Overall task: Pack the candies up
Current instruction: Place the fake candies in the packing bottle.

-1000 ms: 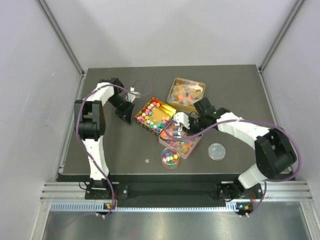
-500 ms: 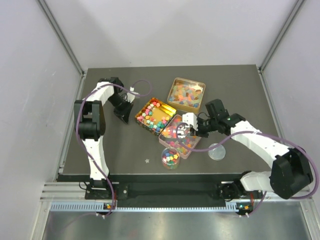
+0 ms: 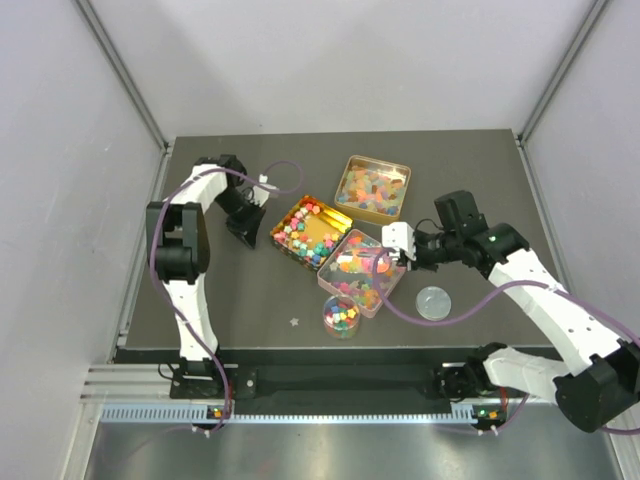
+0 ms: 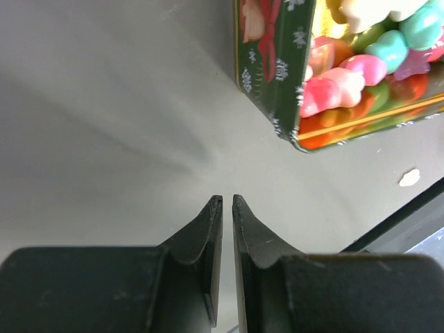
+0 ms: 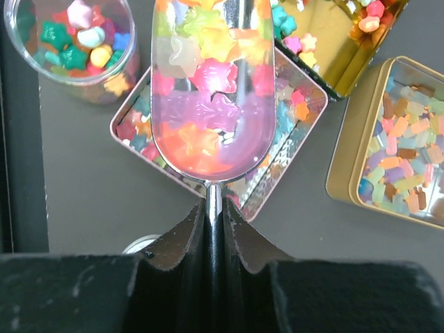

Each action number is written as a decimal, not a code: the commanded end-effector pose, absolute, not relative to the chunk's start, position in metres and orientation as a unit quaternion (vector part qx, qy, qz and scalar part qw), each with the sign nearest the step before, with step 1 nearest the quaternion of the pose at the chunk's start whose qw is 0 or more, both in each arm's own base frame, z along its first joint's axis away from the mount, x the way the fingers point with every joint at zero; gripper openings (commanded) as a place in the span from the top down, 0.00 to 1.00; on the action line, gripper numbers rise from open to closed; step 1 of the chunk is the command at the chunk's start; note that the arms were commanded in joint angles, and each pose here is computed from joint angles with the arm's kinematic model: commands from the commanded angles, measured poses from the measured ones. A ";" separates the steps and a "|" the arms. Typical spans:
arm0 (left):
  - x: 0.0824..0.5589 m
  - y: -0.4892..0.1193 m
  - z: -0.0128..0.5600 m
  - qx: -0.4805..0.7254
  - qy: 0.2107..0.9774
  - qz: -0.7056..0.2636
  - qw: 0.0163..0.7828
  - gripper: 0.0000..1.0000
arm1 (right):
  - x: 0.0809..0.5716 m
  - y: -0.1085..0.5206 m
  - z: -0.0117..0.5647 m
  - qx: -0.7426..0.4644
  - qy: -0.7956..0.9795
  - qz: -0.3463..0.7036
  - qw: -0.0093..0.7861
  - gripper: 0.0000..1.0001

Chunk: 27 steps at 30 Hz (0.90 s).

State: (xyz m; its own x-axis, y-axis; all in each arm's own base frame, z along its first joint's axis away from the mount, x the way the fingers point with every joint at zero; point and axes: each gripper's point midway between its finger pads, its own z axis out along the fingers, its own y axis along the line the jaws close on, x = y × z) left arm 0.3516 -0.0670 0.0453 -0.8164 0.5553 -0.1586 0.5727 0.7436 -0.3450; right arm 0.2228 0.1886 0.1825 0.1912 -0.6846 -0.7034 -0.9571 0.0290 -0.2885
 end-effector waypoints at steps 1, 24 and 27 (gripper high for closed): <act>0.358 -0.072 0.074 0.302 0.930 -0.199 0.068 0.84 | 0.203 0.175 0.203 -0.701 0.593 0.166 0.359 1.00; 0.358 -0.074 0.083 0.295 0.924 -0.212 0.117 0.84 | 0.172 0.182 0.186 -0.819 0.517 0.029 0.247 1.00; 0.357 -0.078 0.087 0.294 0.921 -0.221 0.128 0.84 | 0.177 0.183 0.186 -0.825 0.516 0.011 0.231 1.00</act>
